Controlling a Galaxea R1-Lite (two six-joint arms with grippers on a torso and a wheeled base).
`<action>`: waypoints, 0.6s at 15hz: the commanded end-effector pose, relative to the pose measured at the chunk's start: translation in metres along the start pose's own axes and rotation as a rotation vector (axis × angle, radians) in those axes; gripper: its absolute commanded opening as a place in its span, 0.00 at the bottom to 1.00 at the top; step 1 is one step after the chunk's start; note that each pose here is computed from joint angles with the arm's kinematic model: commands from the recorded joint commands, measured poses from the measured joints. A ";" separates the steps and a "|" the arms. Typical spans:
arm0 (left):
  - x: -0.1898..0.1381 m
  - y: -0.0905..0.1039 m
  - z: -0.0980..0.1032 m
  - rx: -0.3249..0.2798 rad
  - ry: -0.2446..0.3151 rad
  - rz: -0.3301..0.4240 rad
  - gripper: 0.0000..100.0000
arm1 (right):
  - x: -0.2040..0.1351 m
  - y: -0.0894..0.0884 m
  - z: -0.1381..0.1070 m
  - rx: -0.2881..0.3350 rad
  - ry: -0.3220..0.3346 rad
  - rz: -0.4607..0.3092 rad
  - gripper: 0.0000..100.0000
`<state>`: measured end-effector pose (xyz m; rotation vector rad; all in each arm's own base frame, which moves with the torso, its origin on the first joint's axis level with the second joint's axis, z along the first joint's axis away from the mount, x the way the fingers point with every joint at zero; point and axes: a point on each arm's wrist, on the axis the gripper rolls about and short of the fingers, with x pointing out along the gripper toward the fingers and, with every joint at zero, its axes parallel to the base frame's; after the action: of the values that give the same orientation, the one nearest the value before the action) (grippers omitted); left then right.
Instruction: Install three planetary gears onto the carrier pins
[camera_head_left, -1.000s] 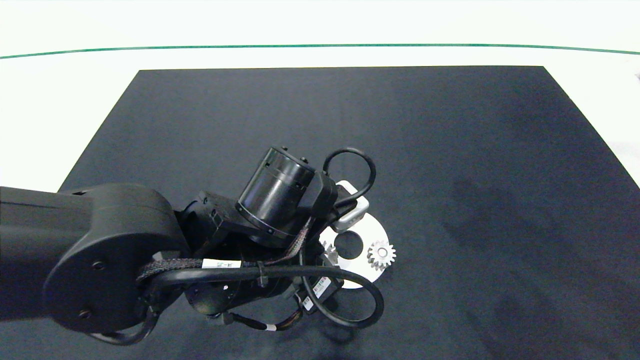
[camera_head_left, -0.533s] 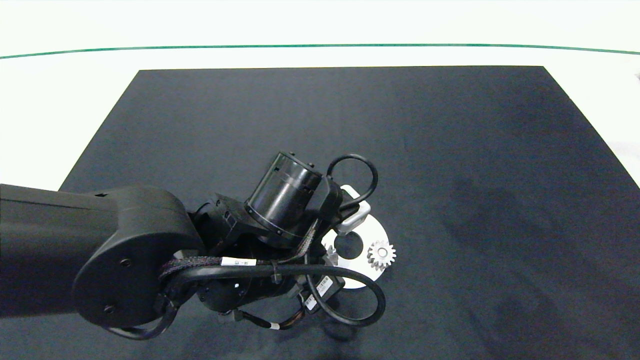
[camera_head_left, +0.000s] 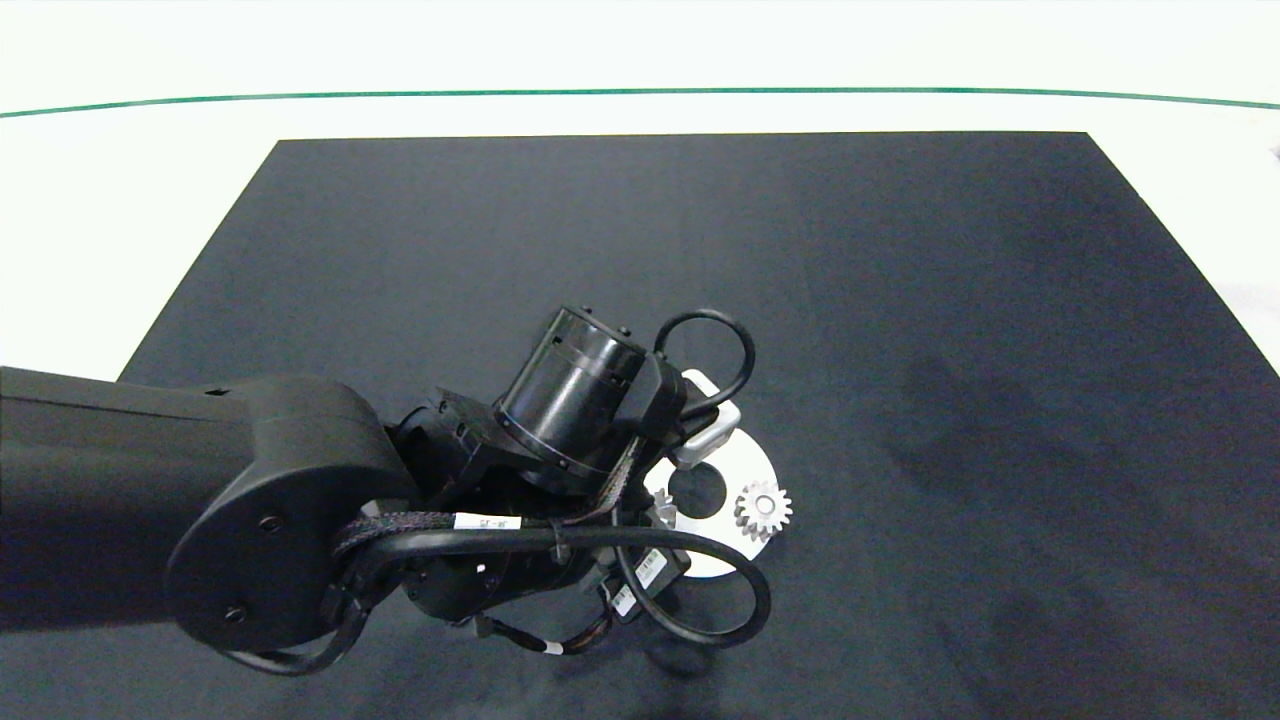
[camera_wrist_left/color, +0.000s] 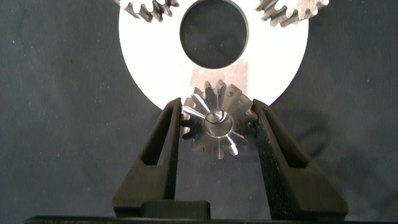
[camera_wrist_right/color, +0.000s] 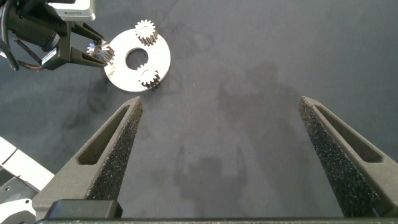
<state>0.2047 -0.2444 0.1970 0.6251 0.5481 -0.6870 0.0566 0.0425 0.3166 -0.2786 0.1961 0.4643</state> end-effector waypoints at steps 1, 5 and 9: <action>0.002 -0.001 0.000 0.003 0.006 0.000 0.10 | -0.001 0.000 0.000 -0.006 0.001 -0.001 1.00; 0.003 -0.001 -0.001 0.003 0.009 0.000 0.10 | -0.001 0.000 0.000 -0.006 0.001 -0.001 1.00; 0.000 0.001 0.000 0.002 0.003 0.010 0.10 | -0.001 0.000 0.000 -0.008 0.001 -0.001 1.00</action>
<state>0.2054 -0.2444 0.1959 0.6295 0.5504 -0.6802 0.0561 0.0420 0.3168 -0.2827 0.1929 0.4646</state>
